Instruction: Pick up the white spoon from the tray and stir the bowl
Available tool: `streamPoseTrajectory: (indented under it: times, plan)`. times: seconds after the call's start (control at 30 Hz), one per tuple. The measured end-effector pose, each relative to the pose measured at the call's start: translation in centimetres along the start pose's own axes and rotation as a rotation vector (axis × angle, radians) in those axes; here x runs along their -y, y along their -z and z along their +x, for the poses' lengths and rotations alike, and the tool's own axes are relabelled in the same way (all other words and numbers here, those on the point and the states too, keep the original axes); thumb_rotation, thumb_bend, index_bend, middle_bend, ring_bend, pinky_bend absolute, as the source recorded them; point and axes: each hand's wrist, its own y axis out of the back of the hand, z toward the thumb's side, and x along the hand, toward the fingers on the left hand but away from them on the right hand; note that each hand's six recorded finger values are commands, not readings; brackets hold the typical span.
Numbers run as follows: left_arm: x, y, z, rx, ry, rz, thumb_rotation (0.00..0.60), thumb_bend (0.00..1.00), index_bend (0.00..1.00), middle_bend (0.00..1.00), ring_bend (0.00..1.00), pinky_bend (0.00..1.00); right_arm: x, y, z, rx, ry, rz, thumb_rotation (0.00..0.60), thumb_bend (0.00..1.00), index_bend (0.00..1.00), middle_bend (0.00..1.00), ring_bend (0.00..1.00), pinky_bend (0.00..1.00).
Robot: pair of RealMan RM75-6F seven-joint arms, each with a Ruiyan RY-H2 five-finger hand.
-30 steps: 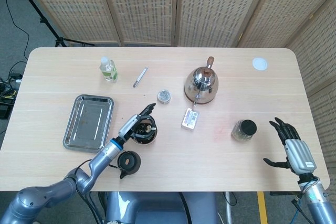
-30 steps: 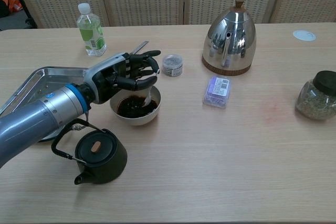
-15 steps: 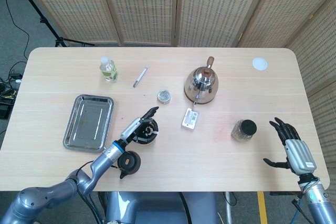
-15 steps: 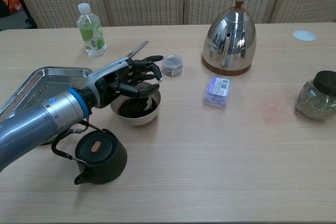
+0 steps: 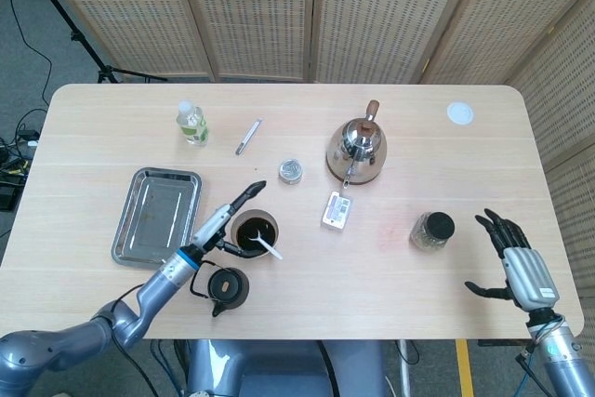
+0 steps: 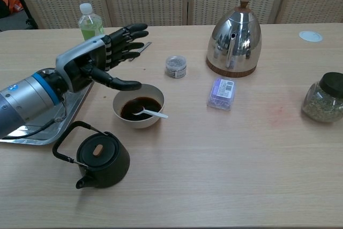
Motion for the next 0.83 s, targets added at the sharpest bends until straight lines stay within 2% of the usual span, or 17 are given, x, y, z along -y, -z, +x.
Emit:
streamPoseTrajectory:
  times: [0.17,0.3,0.33,0.43,0.57,0.67,0.77,0.83]
  plan:
    - [-2.7,-0.9,-2.3,0.0,-0.044,0.165,0.6,0.0,0.0,0.0,0.0,0.0,0.0,-0.3,0.1,-0.009,0.002,0.003,0.6,0.0,0.0,0.0,0.0,0.0]
    - [-5.1,-1.2,-4.6,-0.037,-0.092,0.33,0.6,0.0,0.0,0.0,0.0,0.0,0.2,-0.5,0.2,-0.016,-0.003,0.012,0.6,0.0,0.0,0.0,0.0,0.0]
    - [-5.7,-1.3,-5.2,-0.051,-0.108,0.372,0.6,0.03,0.0,0.0,0.0,0.0,0.3,-0.6,0.3,-0.019,-0.003,0.015,0.6,0.0,0.0,0.0,0.0,0.0]
    - [-7.7,-1.3,-7.6,-0.115,-0.167,0.535,0.6,0.12,0.0,0.0,0.0,0.0,0.1,-0.8,0.4,-0.026,0.008,0.022,0.6,0.0,0.0,0.0,0.0,0.0]
    - [-10.2,-1.3,-11.7,-0.261,-0.234,0.727,0.6,0.13,0.0,0.0,0.0,0.0,0.0,-0.9,0.6,-0.029,0.019,0.03,0.6,0.0,0.0,0.0,0.0,0.0]
    - [-11.9,-1.1,-15.4,-0.388,-0.272,0.824,0.6,0.12,0.0,0.0,0.0,0.0,-0.2,-1.0,0.7,-0.031,0.031,0.037,0.6,0.0,0.0,0.0,0.0,0.0]
    - [-13.0,-0.9,-19.3,-0.493,-0.307,0.872,0.6,0.06,0.0,0.0,0.0,0.0,-0.4,-1.1,0.8,-0.035,0.045,0.043,0.6,0.0,0.0,0.0,0.0,0.0]
    - [-13.1,-0.9,-20.9,-0.519,-0.33,0.88,0.6,0.03,0.0,0.0,0.0,0.0,-0.7,-1.2,0.9,-0.038,0.063,0.049,0.6,0.0,0.0,0.0,0.0,0.0]
